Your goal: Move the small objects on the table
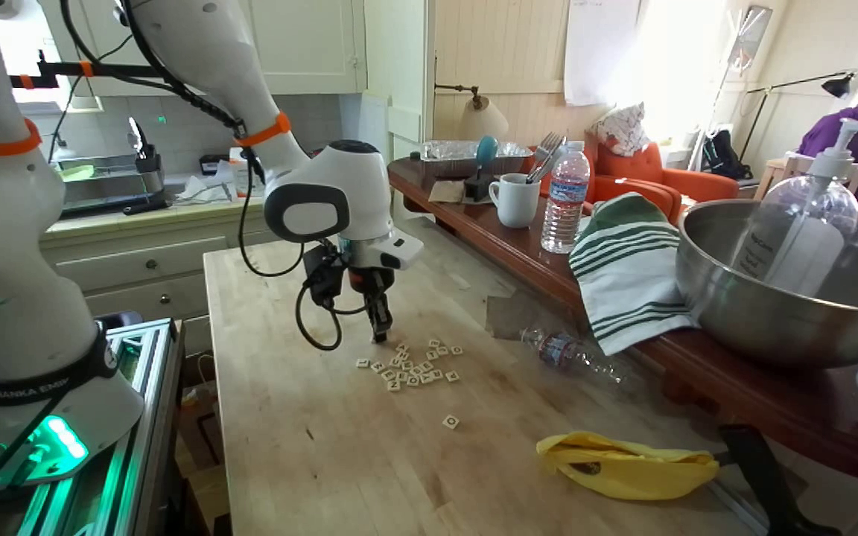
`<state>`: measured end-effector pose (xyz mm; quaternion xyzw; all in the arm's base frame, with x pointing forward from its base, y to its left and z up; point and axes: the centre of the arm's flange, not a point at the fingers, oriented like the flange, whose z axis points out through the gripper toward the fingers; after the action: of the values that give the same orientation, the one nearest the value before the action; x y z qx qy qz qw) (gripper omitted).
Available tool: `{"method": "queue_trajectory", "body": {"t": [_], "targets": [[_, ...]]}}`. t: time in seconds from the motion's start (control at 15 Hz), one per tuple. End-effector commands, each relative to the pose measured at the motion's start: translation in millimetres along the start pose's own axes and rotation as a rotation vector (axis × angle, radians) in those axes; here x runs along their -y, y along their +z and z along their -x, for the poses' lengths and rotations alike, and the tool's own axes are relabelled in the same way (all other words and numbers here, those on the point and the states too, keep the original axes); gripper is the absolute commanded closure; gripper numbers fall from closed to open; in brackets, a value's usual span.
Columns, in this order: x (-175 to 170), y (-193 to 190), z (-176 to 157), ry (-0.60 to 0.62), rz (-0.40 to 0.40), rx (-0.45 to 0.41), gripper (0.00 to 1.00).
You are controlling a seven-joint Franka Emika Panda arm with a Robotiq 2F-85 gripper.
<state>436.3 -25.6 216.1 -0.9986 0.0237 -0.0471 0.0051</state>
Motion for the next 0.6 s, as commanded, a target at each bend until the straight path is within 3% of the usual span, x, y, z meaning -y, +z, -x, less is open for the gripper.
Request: {"method": "queue_trajectory", "body": {"t": [0.0,0.53], "targets": [[-4.9,14.4,-2.9,0.129,-0.016,0.07,1.0],[-11.5,14.1,-9.7,0.357,-0.043,0.069,1.0]]}}
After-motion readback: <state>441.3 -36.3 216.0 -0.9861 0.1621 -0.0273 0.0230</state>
